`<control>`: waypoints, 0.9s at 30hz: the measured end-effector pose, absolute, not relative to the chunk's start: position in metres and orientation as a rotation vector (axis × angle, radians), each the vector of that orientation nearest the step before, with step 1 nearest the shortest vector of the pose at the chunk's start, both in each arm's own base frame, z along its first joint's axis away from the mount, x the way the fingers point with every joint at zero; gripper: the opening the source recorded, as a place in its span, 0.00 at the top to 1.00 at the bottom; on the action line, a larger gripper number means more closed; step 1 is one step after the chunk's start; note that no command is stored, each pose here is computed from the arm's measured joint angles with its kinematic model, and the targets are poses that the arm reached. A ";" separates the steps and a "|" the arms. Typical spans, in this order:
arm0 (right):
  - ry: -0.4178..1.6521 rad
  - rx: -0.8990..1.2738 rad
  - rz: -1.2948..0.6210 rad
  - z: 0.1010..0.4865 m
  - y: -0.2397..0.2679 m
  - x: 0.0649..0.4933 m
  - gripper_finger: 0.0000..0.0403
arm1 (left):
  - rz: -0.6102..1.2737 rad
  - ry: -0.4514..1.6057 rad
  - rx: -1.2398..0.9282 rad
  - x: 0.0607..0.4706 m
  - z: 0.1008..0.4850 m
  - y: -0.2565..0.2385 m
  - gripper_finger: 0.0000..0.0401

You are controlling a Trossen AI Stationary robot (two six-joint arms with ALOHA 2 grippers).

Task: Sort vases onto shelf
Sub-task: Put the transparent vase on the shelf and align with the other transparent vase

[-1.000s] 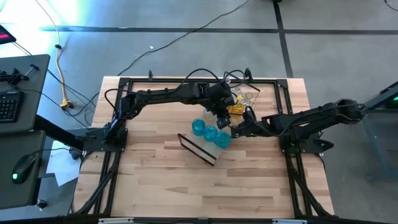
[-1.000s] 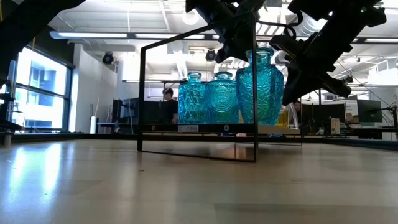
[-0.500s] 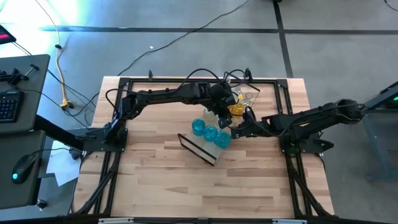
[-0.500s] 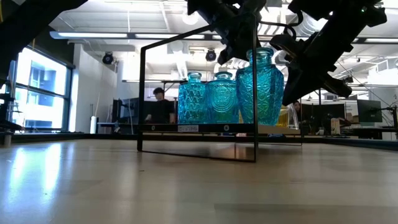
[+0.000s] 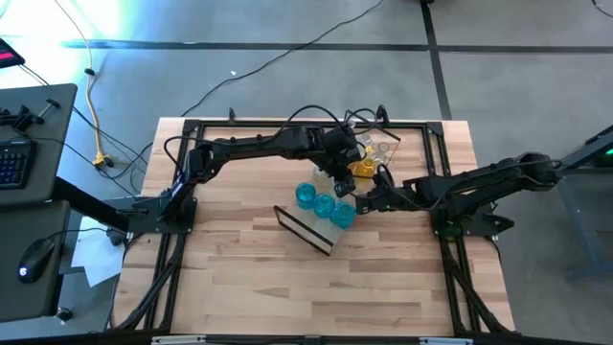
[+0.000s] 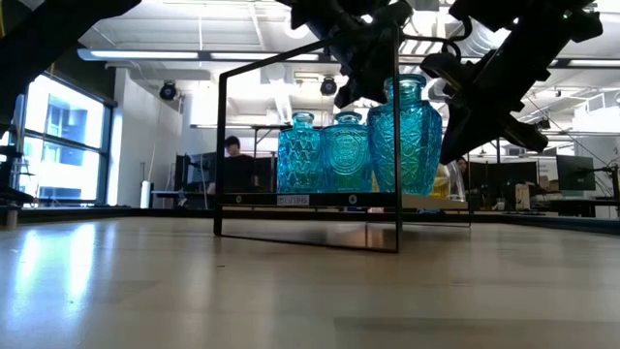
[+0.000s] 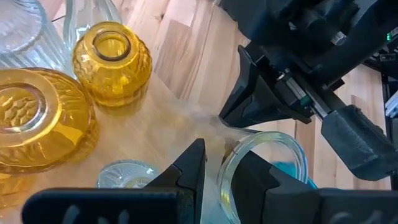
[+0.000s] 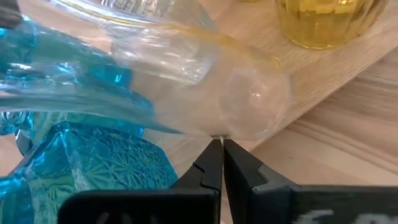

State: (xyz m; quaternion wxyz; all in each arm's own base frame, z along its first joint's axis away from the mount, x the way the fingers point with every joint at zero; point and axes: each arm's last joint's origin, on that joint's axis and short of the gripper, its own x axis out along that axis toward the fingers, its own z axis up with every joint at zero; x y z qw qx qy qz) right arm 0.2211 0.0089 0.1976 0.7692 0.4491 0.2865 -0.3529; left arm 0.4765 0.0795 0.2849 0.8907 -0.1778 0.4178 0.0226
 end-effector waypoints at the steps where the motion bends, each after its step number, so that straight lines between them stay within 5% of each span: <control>1: 0.623 0.971 -0.764 0.198 0.009 0.221 1.00 | 0.045 0.867 -0.369 0.476 0.285 0.079 0.87; 19: 0.621 0.964 -0.755 0.198 0.009 0.222 1.00 | 0.037 0.851 -0.337 0.478 0.285 0.079 0.87; 27: 0.613 0.959 -0.756 0.199 0.009 0.222 1.00 | 0.024 0.848 -0.344 0.479 0.285 0.078 0.79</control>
